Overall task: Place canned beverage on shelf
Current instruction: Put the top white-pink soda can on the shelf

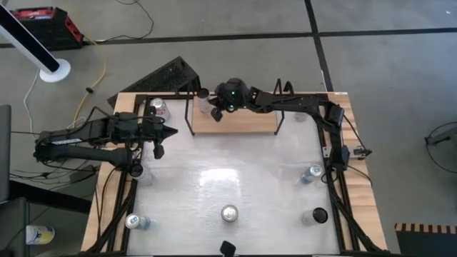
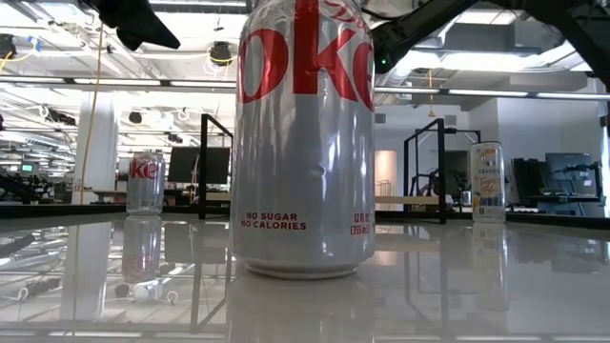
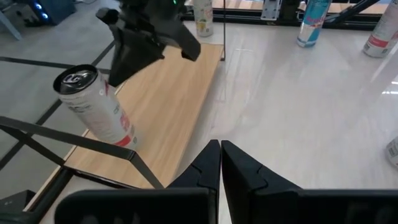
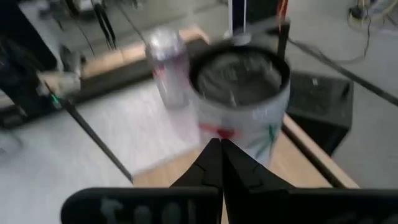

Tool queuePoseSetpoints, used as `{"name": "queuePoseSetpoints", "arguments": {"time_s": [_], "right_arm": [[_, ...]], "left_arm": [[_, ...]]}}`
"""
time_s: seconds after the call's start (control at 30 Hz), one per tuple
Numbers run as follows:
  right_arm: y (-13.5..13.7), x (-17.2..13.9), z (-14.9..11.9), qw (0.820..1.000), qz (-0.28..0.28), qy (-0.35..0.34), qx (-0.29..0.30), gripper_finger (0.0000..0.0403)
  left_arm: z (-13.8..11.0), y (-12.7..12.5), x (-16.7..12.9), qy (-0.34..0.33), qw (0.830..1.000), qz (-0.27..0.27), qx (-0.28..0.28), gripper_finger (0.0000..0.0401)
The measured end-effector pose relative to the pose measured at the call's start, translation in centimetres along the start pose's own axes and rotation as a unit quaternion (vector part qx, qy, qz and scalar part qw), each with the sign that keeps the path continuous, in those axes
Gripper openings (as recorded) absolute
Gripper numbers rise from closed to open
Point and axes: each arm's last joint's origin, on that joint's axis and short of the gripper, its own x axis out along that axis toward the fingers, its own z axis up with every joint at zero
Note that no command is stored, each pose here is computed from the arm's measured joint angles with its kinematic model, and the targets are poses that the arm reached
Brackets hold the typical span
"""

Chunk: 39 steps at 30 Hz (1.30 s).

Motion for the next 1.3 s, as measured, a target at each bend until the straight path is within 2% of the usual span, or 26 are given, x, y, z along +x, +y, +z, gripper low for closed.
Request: {"name": "queuePoseSetpoints", "arguments": {"time_s": [0.2, 0.43, 0.7, 1.1, 1.3], "right_arm": [[0.5, 0.0, -0.4, 0.999, 0.044, 0.026, 0.006, 0.0020], [1.8, 0.0, 0.1, 0.998, 0.068, -0.007, -0.012, 0.0020], [1.5, -0.1, 1.1, 0.997, 0.052, -0.057, -0.006, 0.0020], [2.0, -0.1, 0.9, 0.997, 0.050, -0.052, -0.006, 0.0020], [1.3, -0.1, 1.0, 0.998, 0.039, -0.054, -0.003, 0.0020]], "left_arm": [[-0.1, -0.1, 0.3, 0.011, 1.000, 0.000, 0.000, 0.0000], [-0.1, -0.3, 1.1, 0.022, 1.000, 0.000, 0.005, 0.0000], [-0.2, -0.5, 2.1, 0.041, 0.999, 0.003, 0.009, 0.0000], [-0.2, -0.5, 2.1, 0.042, 0.999, 0.003, 0.011, 0.0000], [-0.2, -0.5, 2.1, 0.042, 0.999, 0.002, 0.010, 0.0000]]}}
